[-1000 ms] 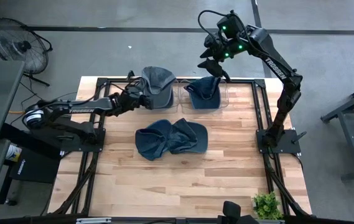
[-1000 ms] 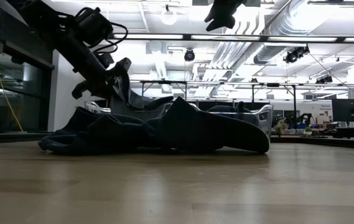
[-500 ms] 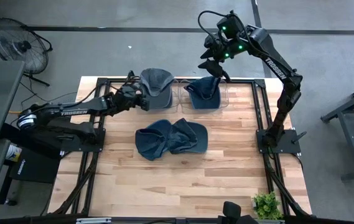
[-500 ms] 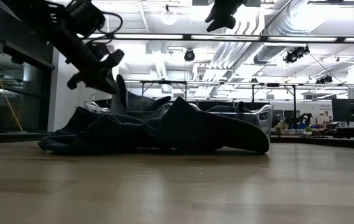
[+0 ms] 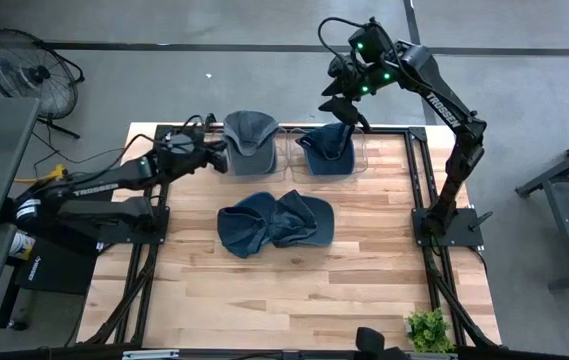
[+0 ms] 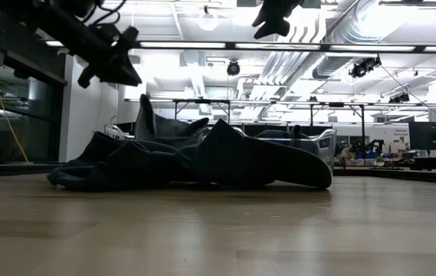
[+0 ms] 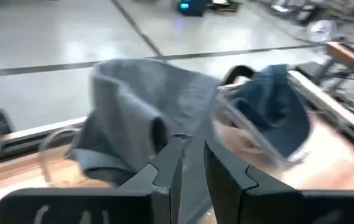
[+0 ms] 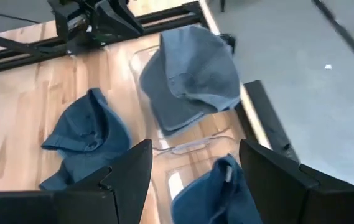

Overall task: Pick & Place hat
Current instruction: Put the dark blue cap into the right transparent bin

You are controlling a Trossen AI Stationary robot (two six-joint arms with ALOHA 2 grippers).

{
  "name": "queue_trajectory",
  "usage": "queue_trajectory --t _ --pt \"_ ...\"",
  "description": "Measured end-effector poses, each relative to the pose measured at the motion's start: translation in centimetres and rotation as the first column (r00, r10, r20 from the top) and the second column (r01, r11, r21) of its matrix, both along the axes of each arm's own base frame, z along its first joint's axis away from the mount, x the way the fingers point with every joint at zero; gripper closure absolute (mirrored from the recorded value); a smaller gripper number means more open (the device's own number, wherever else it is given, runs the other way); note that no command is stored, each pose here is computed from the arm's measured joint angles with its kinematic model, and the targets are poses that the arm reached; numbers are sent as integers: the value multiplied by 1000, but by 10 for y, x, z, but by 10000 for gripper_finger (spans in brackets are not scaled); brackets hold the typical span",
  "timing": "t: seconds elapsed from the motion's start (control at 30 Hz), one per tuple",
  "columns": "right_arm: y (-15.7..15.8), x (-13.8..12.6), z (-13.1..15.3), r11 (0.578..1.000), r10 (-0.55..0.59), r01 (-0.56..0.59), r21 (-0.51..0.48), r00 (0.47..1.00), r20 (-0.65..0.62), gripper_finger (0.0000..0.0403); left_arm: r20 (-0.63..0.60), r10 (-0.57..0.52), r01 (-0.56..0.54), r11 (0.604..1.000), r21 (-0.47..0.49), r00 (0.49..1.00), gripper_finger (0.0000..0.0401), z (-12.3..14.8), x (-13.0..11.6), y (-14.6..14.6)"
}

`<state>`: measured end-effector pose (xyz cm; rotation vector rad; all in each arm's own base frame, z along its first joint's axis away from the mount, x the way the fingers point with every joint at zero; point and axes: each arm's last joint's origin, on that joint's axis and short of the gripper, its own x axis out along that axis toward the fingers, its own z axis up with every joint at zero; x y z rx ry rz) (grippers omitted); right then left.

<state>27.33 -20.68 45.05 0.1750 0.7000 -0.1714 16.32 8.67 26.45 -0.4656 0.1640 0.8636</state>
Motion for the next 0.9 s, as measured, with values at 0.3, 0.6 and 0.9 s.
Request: queue_trajectory --t 0.3,0.6,0.9 --pt "20 32 -49 989 134 -125 82 985 -108 167 59 -245 247 968 -35 968 336 6 -2 -9" --pt "66 66 -110 974 219 -193 120 939 -267 167 77 -388 392 918 -52 919 337 6 5 -27" --pt "119 65 -150 960 280 -258 109 867 -413 167 66 -468 473 878 -81 881 337 1 17 -68"
